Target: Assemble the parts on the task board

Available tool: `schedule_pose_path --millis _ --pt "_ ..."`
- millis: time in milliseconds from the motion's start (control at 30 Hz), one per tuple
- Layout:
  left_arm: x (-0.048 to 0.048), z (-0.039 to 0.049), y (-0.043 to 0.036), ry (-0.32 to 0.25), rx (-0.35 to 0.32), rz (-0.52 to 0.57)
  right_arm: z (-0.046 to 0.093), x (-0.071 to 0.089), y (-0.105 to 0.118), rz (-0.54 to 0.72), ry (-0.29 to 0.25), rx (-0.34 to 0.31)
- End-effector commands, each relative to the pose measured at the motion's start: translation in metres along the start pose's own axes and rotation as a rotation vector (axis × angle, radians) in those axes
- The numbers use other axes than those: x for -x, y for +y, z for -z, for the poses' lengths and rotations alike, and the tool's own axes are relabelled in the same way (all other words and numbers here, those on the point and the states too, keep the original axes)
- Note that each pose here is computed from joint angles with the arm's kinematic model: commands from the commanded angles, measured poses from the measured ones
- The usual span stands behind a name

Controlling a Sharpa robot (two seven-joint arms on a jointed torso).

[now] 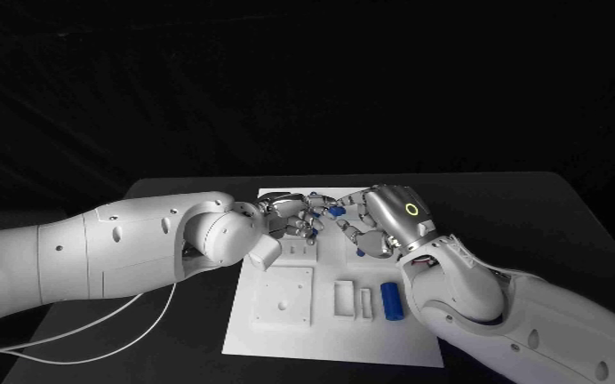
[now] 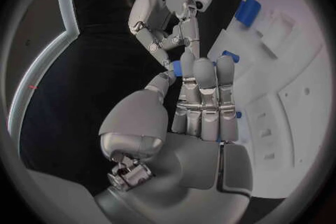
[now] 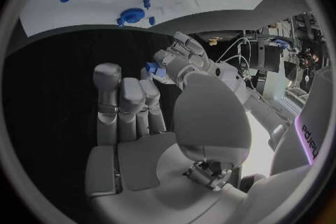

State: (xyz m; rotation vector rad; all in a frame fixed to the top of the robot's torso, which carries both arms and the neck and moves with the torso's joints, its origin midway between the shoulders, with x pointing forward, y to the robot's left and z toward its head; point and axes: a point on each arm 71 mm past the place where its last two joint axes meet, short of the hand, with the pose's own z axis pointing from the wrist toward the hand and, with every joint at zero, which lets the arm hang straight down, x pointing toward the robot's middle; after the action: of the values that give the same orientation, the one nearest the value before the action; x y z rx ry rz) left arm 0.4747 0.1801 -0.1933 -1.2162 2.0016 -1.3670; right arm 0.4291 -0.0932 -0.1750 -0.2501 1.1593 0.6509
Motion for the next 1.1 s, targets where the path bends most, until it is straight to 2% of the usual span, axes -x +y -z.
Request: schedule_pose_path --millis 33,433,800,967,1100 --pt "0.0015 -0.0004 -0.0077 -0.006 -0.054 -0.023 0.002 -0.002 0.003 -0.021 0.012 0.03" --pt "0.0122 0.0002 -0.0105 0.008 -0.091 -0.196 0.006 0.003 -0.009 -0.124 -0.015 -0.022" --pt "0.0145 0.0 -0.011 0.024 -0.098 -0.313 0.004 0.007 -0.019 -0.159 -0.024 -0.061" --pt "0.0157 0.0 -0.0122 0.025 -0.114 -0.366 0.003 0.008 -0.026 -0.207 0.009 -0.106" --pt "0.0192 -0.0001 -0.0156 0.021 -0.141 -0.434 0.002 0.006 -0.04 -0.337 0.11 -0.187"
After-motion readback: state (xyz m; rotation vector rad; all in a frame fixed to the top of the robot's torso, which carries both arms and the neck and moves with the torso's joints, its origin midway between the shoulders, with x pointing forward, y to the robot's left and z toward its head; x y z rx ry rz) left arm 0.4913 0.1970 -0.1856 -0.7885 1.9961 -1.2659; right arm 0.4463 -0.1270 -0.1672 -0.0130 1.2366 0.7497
